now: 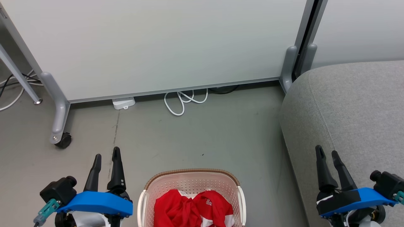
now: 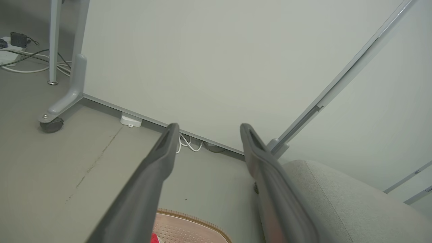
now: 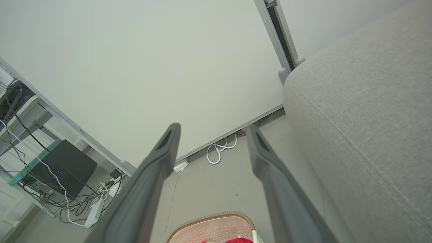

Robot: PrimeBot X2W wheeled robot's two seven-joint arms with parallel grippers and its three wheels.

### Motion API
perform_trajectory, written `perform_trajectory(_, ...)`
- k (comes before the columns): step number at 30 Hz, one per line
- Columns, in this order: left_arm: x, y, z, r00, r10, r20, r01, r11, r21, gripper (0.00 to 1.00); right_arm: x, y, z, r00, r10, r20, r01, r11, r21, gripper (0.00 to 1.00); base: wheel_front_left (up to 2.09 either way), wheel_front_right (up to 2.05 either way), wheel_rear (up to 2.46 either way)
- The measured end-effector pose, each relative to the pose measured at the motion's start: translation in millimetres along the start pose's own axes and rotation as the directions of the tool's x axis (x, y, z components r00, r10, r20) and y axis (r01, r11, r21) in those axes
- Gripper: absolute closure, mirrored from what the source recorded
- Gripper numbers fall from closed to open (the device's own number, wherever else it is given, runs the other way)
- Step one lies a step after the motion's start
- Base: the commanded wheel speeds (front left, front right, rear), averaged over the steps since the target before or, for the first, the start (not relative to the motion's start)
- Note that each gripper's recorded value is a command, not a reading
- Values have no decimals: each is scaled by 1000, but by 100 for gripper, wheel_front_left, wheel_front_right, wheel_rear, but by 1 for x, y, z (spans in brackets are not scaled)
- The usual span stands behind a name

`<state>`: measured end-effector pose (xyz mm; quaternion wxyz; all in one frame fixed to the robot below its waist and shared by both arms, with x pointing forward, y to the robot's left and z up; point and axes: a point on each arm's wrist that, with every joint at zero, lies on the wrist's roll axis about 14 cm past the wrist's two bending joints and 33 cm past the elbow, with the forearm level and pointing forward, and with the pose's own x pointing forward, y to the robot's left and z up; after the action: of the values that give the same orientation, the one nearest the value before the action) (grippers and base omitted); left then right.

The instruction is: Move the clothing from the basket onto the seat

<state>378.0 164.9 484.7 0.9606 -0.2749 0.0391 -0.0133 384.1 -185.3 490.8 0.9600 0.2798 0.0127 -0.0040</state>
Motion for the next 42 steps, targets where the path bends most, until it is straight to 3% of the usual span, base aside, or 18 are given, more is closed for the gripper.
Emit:
perform_trajectory(15,0,-7,0,999,-36,17,34,991,127,0,1,7,0,999,34,9,-32,987,-155,0,0,0,0)
perform_trajectory(42,-1,-14,-2,995,-86,40,75,972,222,0,3,18,4,995,97,30,-79,926,-370,0,0,0,0)
